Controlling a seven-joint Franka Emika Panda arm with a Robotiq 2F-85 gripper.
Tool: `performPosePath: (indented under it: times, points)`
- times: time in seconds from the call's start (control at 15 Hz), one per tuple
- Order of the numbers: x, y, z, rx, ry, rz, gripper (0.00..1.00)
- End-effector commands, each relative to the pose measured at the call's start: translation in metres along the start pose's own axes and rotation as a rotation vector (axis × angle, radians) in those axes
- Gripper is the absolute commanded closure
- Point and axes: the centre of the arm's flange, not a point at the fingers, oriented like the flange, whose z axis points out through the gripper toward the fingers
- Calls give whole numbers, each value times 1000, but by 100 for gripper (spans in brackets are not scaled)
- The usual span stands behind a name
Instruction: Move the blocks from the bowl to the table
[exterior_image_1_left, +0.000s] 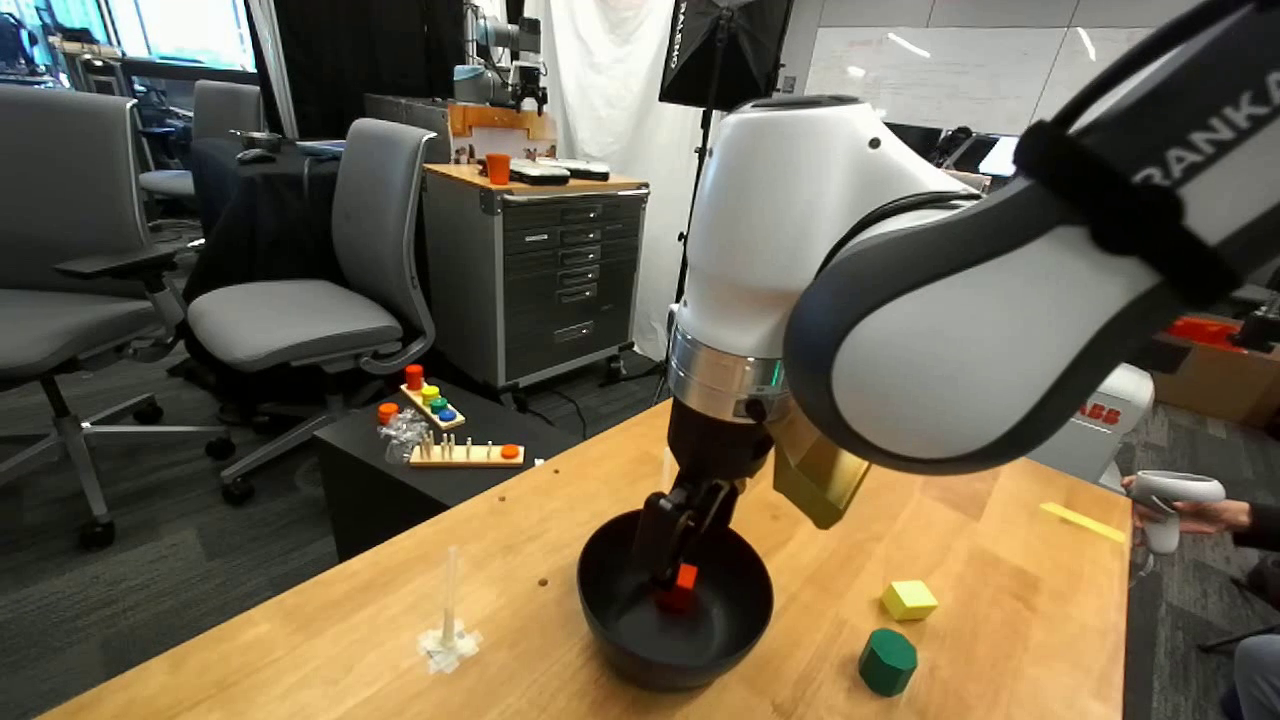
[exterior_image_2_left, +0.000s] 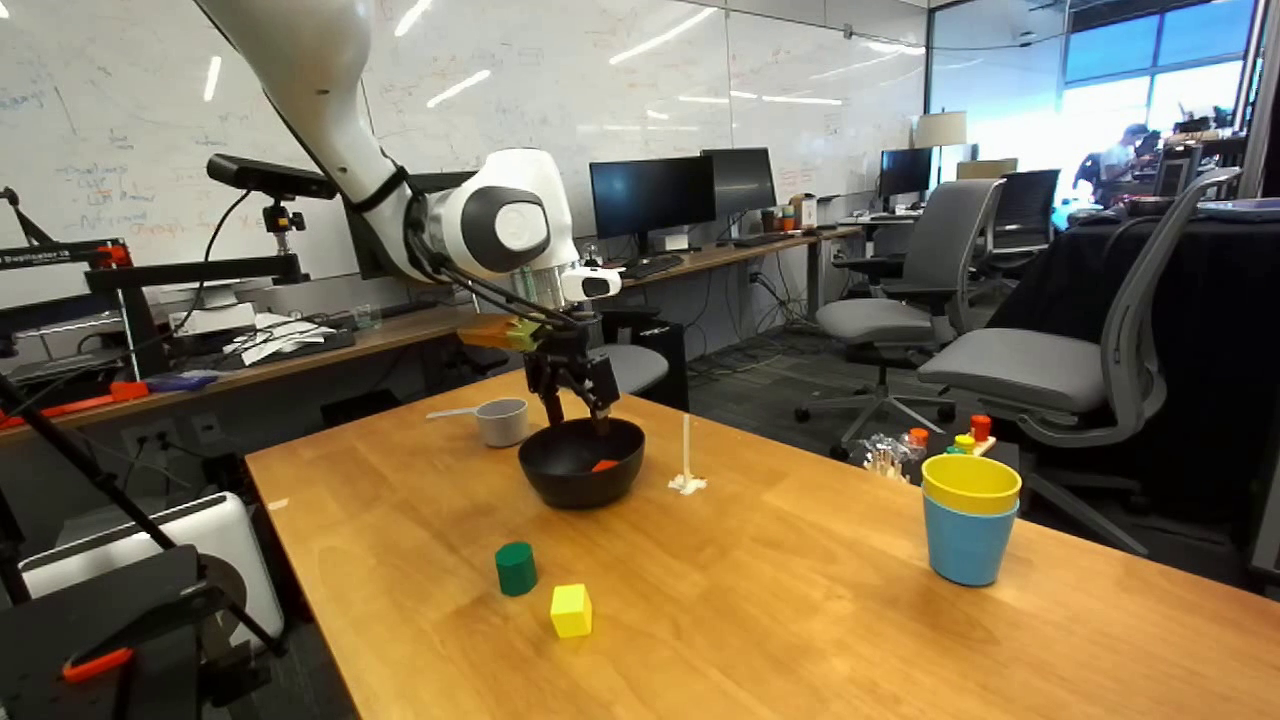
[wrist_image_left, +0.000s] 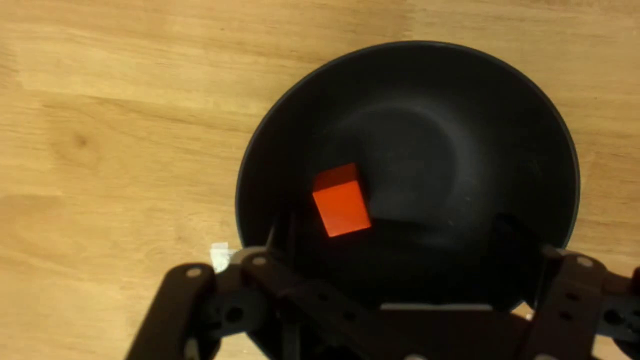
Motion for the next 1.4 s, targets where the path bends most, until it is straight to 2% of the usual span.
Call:
performPosePath:
  times: [0.0,0.33,1.33]
  points:
    - [28,-4,10,38,-34,-38,0]
    - [36,-2,20,44,-44,-55,0]
    - [27,14,53,43,-82,-62,0]
